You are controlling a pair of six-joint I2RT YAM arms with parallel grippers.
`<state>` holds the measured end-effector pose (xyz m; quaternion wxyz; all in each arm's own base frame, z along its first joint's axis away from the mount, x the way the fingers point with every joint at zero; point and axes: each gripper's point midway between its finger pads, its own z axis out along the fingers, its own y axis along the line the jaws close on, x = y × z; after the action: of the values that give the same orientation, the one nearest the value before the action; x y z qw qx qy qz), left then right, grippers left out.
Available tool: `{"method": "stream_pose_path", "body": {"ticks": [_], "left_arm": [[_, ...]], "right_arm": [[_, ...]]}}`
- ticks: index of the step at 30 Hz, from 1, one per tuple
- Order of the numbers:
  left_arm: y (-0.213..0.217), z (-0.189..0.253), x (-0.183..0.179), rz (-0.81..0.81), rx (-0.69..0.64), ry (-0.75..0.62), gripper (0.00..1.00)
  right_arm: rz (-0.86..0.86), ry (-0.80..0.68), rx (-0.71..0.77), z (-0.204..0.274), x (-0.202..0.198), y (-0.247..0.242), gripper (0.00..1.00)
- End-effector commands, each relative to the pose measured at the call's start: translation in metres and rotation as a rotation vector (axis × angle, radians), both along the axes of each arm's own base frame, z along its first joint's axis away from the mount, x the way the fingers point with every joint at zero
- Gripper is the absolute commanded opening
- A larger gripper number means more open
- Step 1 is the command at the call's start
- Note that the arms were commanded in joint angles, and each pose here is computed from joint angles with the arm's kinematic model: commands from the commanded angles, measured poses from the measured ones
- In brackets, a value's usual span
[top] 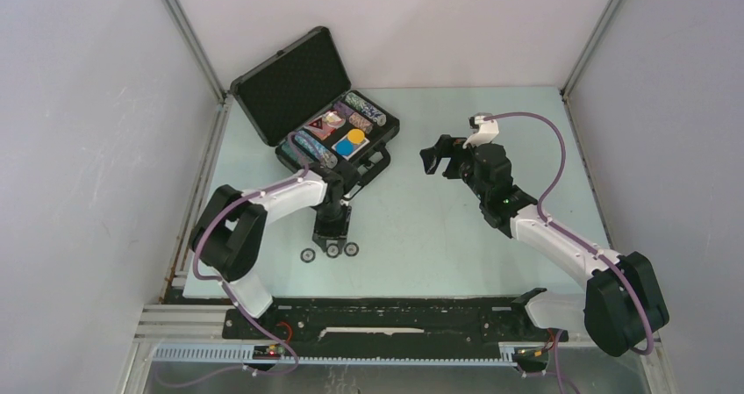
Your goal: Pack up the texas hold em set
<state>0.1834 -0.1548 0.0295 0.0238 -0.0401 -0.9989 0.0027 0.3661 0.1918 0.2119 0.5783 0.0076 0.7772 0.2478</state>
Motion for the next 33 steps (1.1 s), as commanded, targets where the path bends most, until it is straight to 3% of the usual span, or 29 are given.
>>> {"method": "stream_pose_path", "body": {"ticks": [1,33], "left_arm": [[-0.014,0.017,0.02,-0.031,-0.04,-0.055,0.42],[-0.059,0.004,0.023,-0.11,-0.086,-0.024,0.46]], "right_arm": [[-0.011,-0.048,0.042,0.017,0.003,-0.002,0.99],[-0.007,-0.046,0.048,0.017,0.002,-0.002,0.98]]}}
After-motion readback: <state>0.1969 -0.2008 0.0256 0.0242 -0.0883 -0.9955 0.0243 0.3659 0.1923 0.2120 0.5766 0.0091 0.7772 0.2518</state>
